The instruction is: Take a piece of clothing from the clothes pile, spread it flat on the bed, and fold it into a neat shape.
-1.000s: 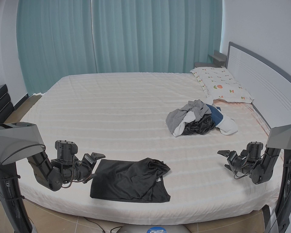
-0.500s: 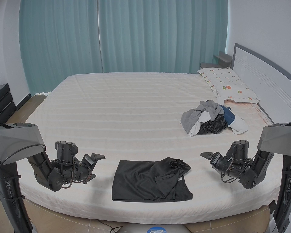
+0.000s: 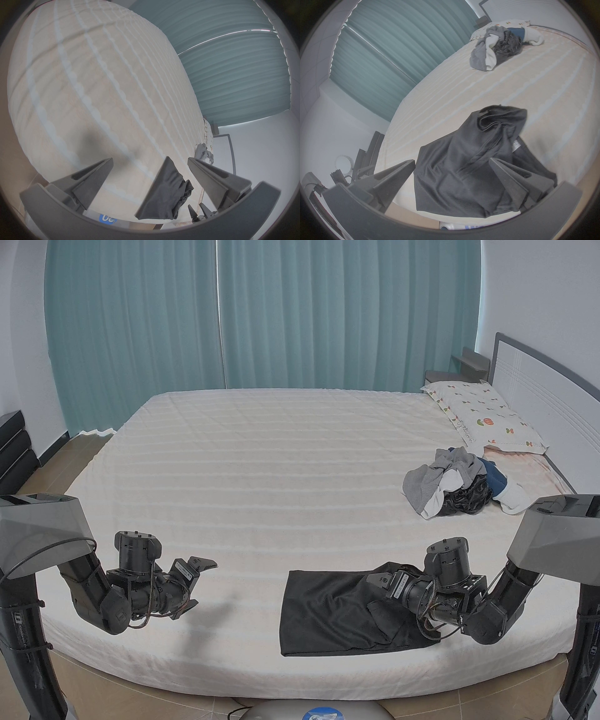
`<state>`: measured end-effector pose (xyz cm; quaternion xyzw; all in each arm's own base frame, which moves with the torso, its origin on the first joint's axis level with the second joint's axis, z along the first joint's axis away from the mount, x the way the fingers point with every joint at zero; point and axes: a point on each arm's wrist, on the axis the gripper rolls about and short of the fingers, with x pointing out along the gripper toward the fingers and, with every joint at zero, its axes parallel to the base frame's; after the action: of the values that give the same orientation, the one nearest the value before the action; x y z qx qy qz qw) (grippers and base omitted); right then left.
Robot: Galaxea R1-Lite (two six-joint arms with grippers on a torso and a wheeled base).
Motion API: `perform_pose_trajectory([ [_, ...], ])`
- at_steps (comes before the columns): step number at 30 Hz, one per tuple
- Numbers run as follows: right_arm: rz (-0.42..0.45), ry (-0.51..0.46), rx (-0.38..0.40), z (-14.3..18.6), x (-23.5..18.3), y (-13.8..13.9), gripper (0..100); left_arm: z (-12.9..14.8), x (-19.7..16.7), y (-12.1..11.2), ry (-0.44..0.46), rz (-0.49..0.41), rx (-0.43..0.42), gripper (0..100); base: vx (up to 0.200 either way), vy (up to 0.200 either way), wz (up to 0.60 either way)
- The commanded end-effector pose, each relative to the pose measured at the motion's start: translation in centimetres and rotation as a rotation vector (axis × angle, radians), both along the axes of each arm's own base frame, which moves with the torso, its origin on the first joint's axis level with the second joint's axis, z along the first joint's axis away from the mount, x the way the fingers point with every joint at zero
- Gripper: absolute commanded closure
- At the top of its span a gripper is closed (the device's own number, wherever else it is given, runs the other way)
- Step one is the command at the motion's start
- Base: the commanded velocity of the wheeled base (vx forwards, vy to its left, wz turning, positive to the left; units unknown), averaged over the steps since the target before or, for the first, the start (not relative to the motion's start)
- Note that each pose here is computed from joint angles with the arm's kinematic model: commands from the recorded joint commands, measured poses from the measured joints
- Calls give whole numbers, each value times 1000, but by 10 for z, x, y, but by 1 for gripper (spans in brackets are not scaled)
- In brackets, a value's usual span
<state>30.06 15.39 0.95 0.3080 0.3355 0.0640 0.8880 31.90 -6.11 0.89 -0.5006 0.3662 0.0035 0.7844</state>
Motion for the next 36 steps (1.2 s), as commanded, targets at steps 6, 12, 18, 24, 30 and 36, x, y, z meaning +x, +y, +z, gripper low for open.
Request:
perform_pose_trajectory([
  [6,-44,3,-178,-29,8,-1,0,-3,0,0,2,-9,15,0,0,0,0],
  [12,-32,3,-265,-39,4,0,0,-4,0,0,0,-16,27,0,0,0,0],
  [18,-17,14,-293,-42,0,-1,0,-4,0,0,0,-16,27,0,0,0,0],
  [24,2,14,-329,-42,-6,-1,100,-4,0,0,0,-16,27,0,0,0,0],
  [30,18,17,-376,-42,-13,-4,100,-4,0,0,1,-16,27,0,0,0,0],
  [36,15,11,-385,-25,-24,-15,100,-4,0,0,0,-16,27,0,0,0,0],
])
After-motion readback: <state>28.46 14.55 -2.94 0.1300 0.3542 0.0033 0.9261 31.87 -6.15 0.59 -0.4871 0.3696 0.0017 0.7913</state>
